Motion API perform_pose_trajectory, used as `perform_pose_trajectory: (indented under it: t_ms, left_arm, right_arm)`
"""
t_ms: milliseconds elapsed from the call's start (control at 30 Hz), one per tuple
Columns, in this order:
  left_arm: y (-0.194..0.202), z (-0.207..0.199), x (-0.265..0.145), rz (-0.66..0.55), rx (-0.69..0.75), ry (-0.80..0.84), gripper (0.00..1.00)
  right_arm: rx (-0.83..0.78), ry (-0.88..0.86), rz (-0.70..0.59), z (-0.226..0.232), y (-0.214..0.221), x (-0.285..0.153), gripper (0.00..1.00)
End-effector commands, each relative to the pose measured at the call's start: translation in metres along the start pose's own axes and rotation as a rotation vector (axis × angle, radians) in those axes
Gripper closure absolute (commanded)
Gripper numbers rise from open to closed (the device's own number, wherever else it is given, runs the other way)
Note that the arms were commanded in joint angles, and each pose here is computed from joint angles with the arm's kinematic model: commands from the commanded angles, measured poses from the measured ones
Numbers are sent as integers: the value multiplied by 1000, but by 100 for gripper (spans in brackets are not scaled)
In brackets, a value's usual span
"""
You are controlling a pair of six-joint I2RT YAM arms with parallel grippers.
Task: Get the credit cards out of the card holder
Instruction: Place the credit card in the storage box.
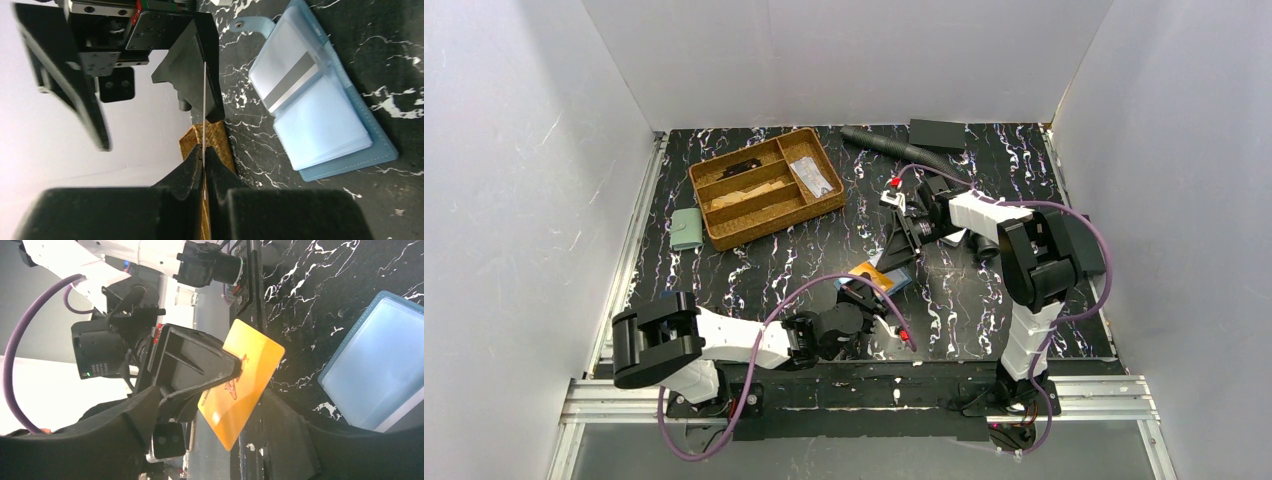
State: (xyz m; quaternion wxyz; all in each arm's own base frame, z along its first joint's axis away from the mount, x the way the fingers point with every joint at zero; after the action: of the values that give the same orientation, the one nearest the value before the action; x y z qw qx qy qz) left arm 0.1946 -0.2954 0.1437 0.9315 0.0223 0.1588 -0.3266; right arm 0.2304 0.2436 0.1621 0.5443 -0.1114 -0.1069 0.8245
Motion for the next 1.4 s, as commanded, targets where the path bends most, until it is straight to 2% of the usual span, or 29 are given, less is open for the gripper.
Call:
perform_pose_trajectory:
  t_ms: [0, 133, 333, 433, 533, 600, 633, 700, 767, 833, 967, 1033, 1133, 1233, 1367]
  left_arm:
    - [-4, 32, 0, 16, -56, -124, 100]
    - [-3, 29, -1, 20, -58, -120, 100]
    - [0, 21, -1, 42, -44, -107, 100]
    - [0, 19, 0, 49, -38, -103, 100]
    - [1, 17, 0, 49, -50, -100, 94]
    - [-1, 15, 1, 42, -73, -98, 86]
    - [-1, 14, 1, 38, -91, -97, 80]
    - [-4, 10, 0, 17, -142, -91, 61]
    - [-8, 6, -4, -22, -256, -89, 43]
    - [-9, 5, -12, -52, -414, -97, 30]
    - [-11, 6, -41, -120, -874, -61, 13]
    - [-12, 6, -59, -152, -1076, 4, 9]
    - [-17, 0, -83, -218, -1321, 159, 8]
    - [-9, 2, -97, -231, -1614, 181, 2]
    - [4, -8, -99, -238, -1982, 203, 2]
  right_arm:
    - [1, -36, 12, 9, -6, 8, 26]
    - [17, -45, 18, 8, -6, 10, 51]
    - [19, -50, 17, 9, -7, 10, 79]
    - [15, -53, 20, 10, -7, 11, 99]
    - [9, -52, 20, 10, -7, 11, 99]
    - [6, -52, 20, 10, -7, 11, 99]
    - [3, -52, 20, 10, -7, 11, 99]
    - [1, -51, 20, 9, -7, 11, 99]
    - [-2, -50, 18, 8, -7, 11, 99]
    - [-10, -47, 15, 6, -8, 10, 99]
    - [-38, -27, 1, 1, -9, 6, 99]
    - [-62, -10, -7, -1, -10, 3, 99]
    - [-97, 21, -12, -4, -11, 1, 99]
    - [-132, 37, -16, -5, -11, 0, 99]
    - [-183, 33, -25, -2, -12, -4, 99]
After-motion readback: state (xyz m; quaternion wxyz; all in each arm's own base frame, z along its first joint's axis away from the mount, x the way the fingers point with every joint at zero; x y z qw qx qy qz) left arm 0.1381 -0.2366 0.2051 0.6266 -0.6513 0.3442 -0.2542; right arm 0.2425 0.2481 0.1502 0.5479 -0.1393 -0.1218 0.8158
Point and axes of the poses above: each gripper's point midway between its finger pads, its own x axis out along the fingers, its own z axis along the line the jaws close on, y = z × x, the point moved 4 cm from there along -x, back along the fingers, and after that the axes turned 2 degrees about x, right-handed, at the moved point
